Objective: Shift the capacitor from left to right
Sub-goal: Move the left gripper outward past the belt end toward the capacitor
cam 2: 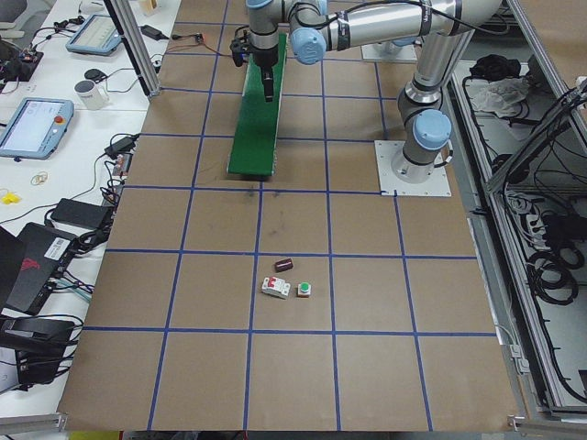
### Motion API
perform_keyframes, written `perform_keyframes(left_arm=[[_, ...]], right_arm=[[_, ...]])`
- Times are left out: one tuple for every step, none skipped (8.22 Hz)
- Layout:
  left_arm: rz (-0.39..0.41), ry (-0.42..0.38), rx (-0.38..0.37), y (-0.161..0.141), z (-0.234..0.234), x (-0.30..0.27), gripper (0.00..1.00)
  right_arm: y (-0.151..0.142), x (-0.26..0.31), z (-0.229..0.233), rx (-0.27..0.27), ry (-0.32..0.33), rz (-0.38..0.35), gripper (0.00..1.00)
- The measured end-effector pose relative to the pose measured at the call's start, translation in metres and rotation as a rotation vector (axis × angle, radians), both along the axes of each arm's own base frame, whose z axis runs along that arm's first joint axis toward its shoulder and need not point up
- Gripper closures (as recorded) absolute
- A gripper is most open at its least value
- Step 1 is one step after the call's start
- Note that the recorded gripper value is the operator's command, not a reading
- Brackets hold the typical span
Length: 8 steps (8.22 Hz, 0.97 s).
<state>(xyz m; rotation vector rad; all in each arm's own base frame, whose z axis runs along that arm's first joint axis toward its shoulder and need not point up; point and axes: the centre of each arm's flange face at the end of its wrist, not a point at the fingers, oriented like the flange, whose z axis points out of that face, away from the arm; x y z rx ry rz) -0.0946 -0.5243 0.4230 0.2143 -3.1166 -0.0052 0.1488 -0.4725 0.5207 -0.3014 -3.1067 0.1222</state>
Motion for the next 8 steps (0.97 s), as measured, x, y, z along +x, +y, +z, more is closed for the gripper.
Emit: perform_keyframes(left_arm=[[0.001,0.001,0.011,0.001,-0.001,0.0,0.0],[0.002,0.0,0.027,0.003,-0.001,0.002,0.0],[0.006,-0.005,0.047,0.005,-0.001,0.007,0.0],[0.029,-0.025,0.06,0.005,-0.002,0.024,0.0],[0.072,-0.072,0.069,-0.001,-0.007,0.057,0.0],[0.108,-0.088,0.062,-0.006,-0.011,0.093,0.0],[0.14,-0.09,0.045,-0.009,-0.011,0.125,0.0],[0.17,-0.099,0.014,-0.012,-0.011,0.152,0.0]], right_arm=[[0.0,0.0,0.0,0.0,0.0,0.0,0.0],[0.0,0.0,0.0,-0.001,-0.001,0.0,0.0],[0.0,0.0,0.0,-0.001,-0.001,-0.001,0.0],[0.0,0.0,0.0,0.0,-0.001,-0.001,0.0],[0.0,0.0,0.0,0.0,-0.001,-0.001,0.0],[0.0,0.0,0.0,0.0,-0.001,-0.001,0.0],[0.0,0.0,0.0,0.0,-0.001,-0.001,0.0],[0.0,0.0,0.0,0.001,-0.001,-0.001,0.0]])
